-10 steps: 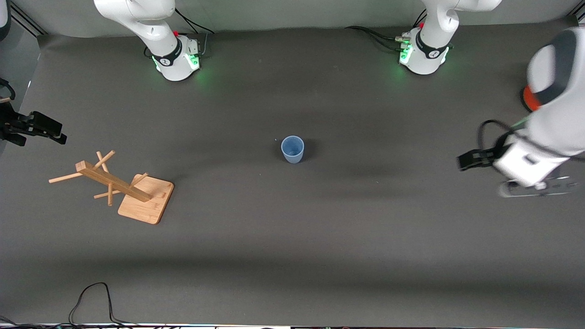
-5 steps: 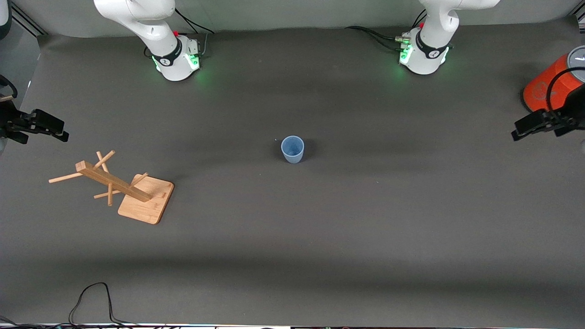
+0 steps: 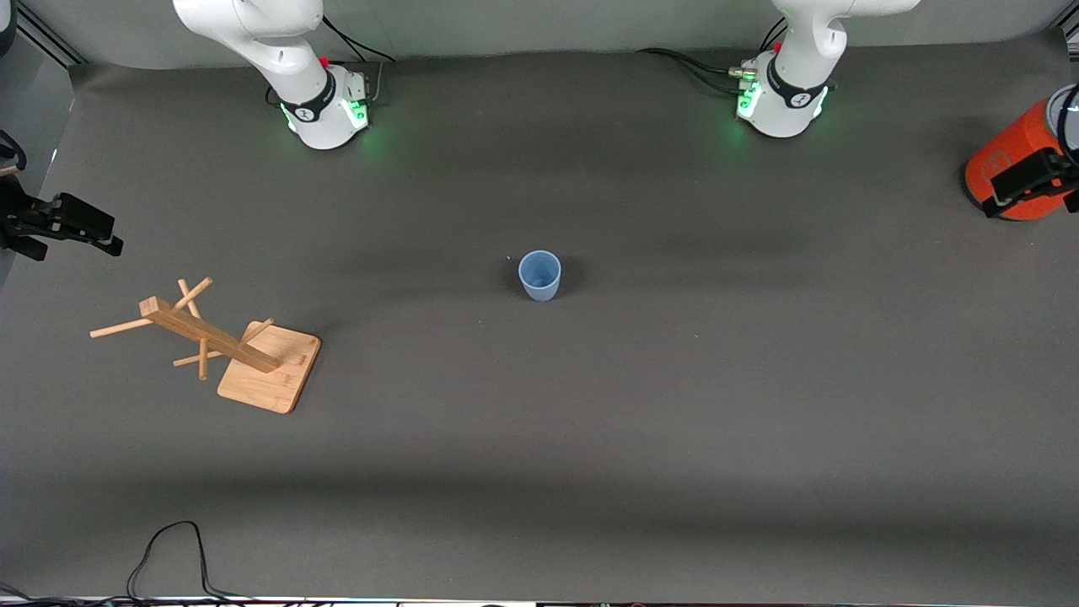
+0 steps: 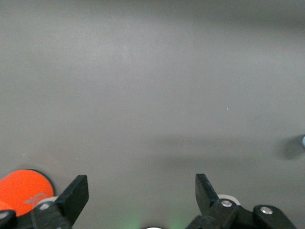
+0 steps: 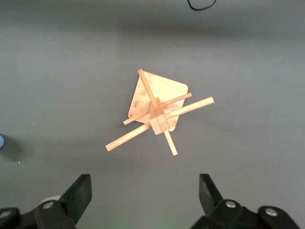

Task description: Rotate and upright cup with both arms

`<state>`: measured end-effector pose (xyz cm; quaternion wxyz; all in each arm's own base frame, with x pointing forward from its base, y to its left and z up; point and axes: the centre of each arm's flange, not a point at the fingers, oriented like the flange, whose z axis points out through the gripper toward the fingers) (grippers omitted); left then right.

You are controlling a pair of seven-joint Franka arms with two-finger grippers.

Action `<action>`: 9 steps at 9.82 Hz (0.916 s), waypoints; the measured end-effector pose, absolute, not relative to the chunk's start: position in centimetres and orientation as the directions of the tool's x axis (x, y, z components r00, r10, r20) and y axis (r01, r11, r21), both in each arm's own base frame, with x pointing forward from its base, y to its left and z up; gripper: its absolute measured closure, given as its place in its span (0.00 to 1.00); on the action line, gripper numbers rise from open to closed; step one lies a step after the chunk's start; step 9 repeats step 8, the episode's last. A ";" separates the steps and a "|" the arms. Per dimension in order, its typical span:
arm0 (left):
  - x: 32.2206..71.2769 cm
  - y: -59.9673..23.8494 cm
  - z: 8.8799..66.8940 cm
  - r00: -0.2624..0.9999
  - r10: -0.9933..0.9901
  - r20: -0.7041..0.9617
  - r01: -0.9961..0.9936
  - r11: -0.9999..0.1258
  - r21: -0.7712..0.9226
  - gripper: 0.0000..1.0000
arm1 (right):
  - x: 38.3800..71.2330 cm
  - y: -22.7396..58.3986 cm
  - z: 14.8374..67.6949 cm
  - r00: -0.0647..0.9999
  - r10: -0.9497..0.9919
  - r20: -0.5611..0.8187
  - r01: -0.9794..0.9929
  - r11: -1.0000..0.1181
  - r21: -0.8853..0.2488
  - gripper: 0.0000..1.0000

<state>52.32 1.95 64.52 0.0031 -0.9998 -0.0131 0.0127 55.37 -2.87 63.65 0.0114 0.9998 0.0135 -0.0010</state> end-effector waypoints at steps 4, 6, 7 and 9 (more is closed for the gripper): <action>52.5 -0.3 63.7 1.000 -0.015 -0.023 -0.015 -1.000 -0.013 0.00 | 55.2 -2.9 63.7 1.000 0.027 -0.007 0.027 -0.999 0.022 0.00; 52.8 -0.3 63.6 1.000 -0.015 -0.007 -0.015 -1.000 -0.013 0.00 | 55.2 -2.9 63.7 1.000 0.027 -0.007 0.027 -0.999 0.022 0.00; 52.9 -0.3 63.4 1.000 -0.015 -0.008 -0.016 -1.000 -0.013 0.00 | 55.2 -2.9 63.7 1.000 0.027 -0.007 0.027 -0.999 0.022 0.00; 53.0 -0.3 63.2 1.000 -0.016 0.000 -0.016 -1.000 -0.013 0.00 | 55.2 -2.9 63.7 1.000 0.027 -0.008 0.027 -0.999 0.022 0.00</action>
